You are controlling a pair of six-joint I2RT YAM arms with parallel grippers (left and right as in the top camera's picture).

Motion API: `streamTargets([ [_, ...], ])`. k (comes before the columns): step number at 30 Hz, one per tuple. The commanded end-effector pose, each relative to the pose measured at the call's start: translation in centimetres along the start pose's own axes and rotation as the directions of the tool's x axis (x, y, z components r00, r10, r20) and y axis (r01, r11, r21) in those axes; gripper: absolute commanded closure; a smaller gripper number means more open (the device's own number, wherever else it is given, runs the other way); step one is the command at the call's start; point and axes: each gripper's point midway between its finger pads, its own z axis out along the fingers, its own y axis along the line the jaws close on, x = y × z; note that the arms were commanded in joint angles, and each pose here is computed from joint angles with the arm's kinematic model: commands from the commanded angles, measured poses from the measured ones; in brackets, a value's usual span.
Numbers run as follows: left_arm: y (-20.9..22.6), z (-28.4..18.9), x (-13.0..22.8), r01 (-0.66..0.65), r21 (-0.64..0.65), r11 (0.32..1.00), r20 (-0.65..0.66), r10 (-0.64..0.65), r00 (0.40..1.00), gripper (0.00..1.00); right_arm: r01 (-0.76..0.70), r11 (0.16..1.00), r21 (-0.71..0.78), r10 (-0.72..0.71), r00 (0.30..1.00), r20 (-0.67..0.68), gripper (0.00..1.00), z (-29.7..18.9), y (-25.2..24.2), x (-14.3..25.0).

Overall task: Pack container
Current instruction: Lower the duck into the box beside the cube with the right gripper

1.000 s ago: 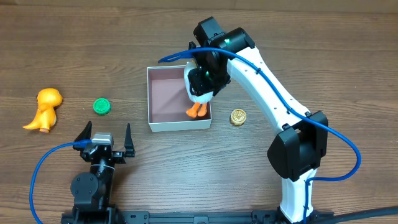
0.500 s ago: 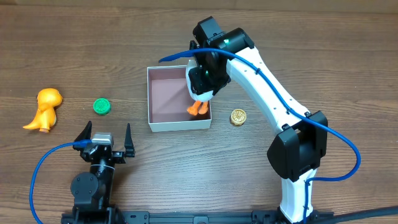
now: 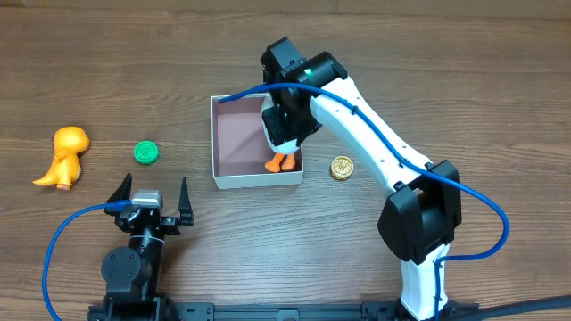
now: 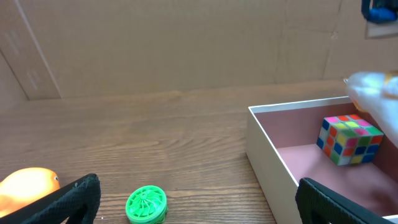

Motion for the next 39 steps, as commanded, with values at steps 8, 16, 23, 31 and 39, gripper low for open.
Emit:
streamTargets([
  [8,-0.10,0.01,0.09,-0.015,0.009,1.000,0.000,0.015,1.000,0.00,-0.019,1.000,0.019,0.019,1.000,0.002,0.41,0.46,-0.66,-0.04],
  [16,-0.10,0.01,0.09,-0.015,0.009,1.000,0.000,0.015,1.000,0.00,-0.018,1.000,0.011,0.018,1.000,0.003,0.41,0.46,-0.52,-0.06],
  [23,-0.11,0.01,0.09,-0.015,0.010,1.000,0.000,0.015,1.000,0.00,-0.019,1.000,-0.007,0.019,1.000,-0.001,0.41,0.46,-0.20,-0.01],
  [31,-0.10,0.01,0.09,-0.015,0.009,1.000,0.000,0.015,1.000,0.00,-0.018,1.000,-0.007,0.018,1.000,0.004,0.35,0.46,-0.22,-0.13],
  [39,-0.10,0.01,0.09,-0.015,0.009,1.000,0.000,0.015,1.000,0.00,-0.018,1.000,-0.006,0.018,1.000,0.004,0.29,0.46,-0.23,-0.12],
])
